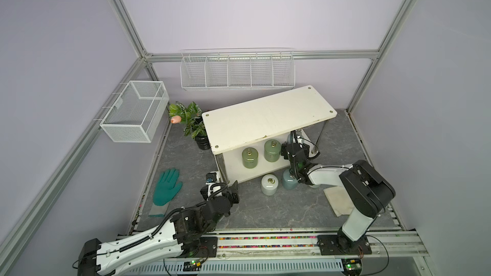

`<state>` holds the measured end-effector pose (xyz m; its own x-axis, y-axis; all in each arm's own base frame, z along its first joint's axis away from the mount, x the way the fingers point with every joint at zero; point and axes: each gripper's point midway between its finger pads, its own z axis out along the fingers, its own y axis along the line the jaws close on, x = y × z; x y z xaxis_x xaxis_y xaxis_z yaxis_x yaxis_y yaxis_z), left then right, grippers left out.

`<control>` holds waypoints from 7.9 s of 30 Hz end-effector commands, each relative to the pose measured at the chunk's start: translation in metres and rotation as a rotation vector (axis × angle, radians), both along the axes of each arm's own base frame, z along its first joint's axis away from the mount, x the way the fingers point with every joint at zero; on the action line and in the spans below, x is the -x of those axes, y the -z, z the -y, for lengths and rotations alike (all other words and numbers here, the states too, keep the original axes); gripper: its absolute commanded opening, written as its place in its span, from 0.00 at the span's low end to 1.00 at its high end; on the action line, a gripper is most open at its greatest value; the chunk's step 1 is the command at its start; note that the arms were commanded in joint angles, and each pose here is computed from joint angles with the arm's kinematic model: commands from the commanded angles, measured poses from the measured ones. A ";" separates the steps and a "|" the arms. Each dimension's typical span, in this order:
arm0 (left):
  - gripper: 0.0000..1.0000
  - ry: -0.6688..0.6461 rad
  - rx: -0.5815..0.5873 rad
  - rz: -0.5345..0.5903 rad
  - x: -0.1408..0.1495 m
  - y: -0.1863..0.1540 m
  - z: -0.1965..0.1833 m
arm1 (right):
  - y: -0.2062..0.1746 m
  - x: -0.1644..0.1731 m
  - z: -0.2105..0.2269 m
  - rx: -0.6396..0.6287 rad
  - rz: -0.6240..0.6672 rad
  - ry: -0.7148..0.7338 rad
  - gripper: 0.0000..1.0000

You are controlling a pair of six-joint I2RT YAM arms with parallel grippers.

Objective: Remove the tea canisters from the shelf
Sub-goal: Pick up the tea canister from the shelf, then place the tea canister at the center of the board, then pick up the tea canister from the shelf.

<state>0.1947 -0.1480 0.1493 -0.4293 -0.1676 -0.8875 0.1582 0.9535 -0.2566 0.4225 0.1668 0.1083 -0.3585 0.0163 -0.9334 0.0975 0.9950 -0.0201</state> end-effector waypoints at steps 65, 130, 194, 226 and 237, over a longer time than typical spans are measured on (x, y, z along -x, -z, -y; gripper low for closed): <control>1.00 -0.037 -0.027 0.029 -0.002 -0.002 -0.012 | -0.081 0.054 0.025 0.001 0.112 -0.032 0.54; 1.00 0.008 -0.053 0.058 -0.005 -0.028 0.004 | 0.010 0.226 0.027 -0.060 -0.096 -0.143 0.58; 1.00 -0.003 -0.098 0.065 -0.007 -0.030 0.002 | 0.038 0.231 0.032 0.047 -0.209 -0.108 0.89; 1.00 -0.002 -0.086 0.065 -0.007 -0.030 0.002 | -0.057 0.220 -0.009 0.143 -0.005 -0.248 0.89; 1.00 0.013 -0.077 0.060 -0.006 -0.029 0.006 | -0.053 0.188 -0.036 -0.019 0.010 -0.350 0.89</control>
<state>0.2005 -0.1514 0.1675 -0.3887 -0.0697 -0.9187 0.1787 0.9725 -0.1493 0.2283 0.1853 0.1546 -0.3656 -0.1177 -0.9233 -0.1751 0.9830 -0.0560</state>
